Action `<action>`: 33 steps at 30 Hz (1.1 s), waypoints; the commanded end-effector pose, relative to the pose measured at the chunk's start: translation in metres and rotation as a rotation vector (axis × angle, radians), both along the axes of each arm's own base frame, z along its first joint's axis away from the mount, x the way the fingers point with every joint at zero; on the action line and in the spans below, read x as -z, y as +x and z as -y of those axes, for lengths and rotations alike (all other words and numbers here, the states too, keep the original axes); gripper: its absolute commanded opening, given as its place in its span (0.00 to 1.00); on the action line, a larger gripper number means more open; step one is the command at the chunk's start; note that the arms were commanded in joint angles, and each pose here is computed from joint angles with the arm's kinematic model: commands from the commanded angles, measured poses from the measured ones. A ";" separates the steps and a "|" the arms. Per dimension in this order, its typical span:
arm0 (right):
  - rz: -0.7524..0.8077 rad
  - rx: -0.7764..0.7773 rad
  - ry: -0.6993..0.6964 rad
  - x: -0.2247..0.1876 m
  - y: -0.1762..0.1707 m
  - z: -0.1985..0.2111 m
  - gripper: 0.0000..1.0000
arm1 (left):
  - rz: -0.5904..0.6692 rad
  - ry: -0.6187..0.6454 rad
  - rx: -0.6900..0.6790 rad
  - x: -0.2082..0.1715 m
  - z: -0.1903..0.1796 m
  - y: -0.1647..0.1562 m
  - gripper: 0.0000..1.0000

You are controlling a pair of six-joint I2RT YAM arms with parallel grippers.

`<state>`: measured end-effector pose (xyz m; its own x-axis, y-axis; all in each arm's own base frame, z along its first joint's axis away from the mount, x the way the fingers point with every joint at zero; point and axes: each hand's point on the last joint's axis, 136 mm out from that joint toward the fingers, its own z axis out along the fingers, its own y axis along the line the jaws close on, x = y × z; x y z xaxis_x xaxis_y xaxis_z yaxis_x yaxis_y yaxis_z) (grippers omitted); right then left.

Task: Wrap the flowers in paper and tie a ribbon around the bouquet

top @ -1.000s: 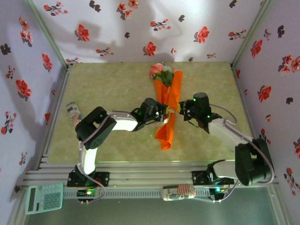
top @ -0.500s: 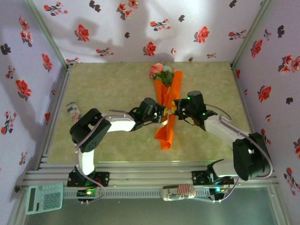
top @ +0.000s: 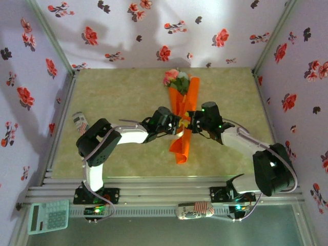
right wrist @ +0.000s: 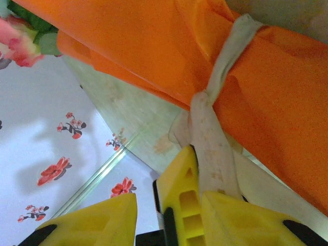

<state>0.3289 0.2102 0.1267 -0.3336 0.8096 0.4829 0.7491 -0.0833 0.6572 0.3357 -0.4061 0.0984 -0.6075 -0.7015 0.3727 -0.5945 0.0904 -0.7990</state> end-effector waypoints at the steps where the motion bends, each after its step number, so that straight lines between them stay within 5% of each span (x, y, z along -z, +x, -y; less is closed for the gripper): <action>1: -0.051 0.016 -0.007 0.009 -0.012 0.004 0.39 | 0.041 0.017 0.008 -0.006 0.005 0.004 0.00; 21: -0.080 0.064 0.043 0.032 -0.003 -0.004 0.40 | 0.074 -0.001 0.026 -0.013 0.012 0.005 0.00; 33: -0.088 0.092 0.042 0.041 -0.004 -0.002 0.32 | 0.095 -0.028 0.015 -0.019 0.015 0.006 0.00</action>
